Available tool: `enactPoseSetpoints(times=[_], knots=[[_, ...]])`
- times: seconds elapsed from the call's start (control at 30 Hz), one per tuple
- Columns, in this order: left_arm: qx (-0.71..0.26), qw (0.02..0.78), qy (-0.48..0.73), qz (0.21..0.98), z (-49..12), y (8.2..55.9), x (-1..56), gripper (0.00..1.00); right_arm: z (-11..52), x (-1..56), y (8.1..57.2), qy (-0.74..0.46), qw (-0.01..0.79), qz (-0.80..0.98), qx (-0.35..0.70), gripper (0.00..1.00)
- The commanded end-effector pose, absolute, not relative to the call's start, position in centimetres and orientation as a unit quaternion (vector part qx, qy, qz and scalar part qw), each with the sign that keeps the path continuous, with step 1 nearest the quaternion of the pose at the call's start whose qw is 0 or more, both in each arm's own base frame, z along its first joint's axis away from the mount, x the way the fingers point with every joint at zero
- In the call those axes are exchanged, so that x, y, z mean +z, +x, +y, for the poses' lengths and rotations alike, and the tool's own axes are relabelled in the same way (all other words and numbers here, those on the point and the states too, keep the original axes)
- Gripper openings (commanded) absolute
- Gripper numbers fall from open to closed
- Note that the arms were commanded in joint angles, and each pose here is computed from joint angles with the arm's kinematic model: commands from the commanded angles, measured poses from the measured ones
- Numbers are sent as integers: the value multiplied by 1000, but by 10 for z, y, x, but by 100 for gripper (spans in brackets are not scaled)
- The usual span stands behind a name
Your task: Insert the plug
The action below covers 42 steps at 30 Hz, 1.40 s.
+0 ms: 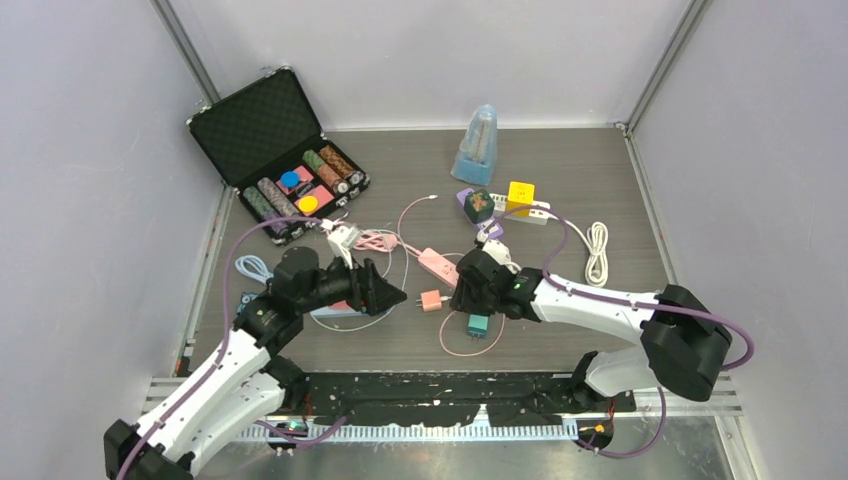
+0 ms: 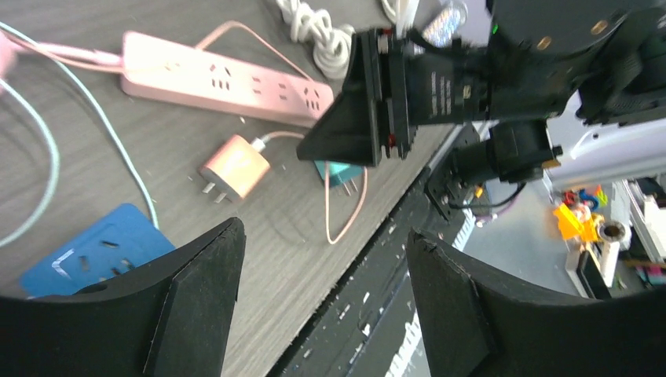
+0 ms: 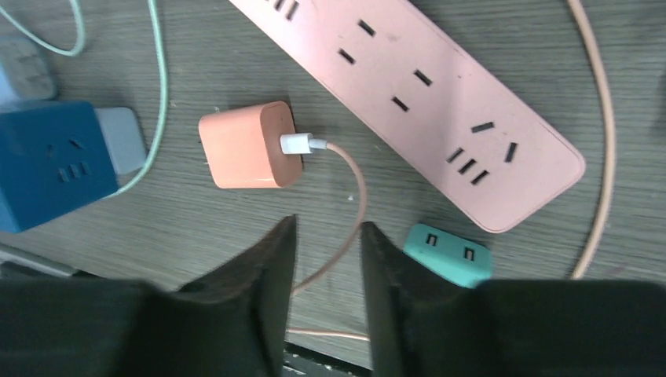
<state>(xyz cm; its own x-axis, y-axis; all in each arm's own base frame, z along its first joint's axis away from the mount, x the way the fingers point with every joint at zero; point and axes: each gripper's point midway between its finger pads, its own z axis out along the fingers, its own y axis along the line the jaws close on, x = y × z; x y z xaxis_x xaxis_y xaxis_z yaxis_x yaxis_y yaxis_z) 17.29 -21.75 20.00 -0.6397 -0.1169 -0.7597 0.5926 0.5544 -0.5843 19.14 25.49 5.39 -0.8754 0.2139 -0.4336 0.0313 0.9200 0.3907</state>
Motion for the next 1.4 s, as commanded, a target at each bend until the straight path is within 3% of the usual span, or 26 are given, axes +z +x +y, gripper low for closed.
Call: enactPoseSetpoints(times=[0.0,0.03,0.1,0.53,0.73,0.97,1.37], knots=[[-478,411,171,757,-240,175,218,74,273,80,203,88,256,929,254,24],[-474,408,171,761,-242,177,214,74,274,82,204,87,258,927,257,13],[-466,408,168,767,-243,182,210,74,273,87,209,78,271,924,258,6],[-435,434,190,765,-248,204,198,78,293,184,222,-146,415,838,323,6],[-450,487,206,719,-250,206,207,83,307,222,205,-247,434,786,364,5],[-438,518,281,679,-252,200,222,78,306,254,181,-329,448,731,396,6],[-501,449,347,654,-273,173,224,73,297,283,165,-352,467,698,413,6]])
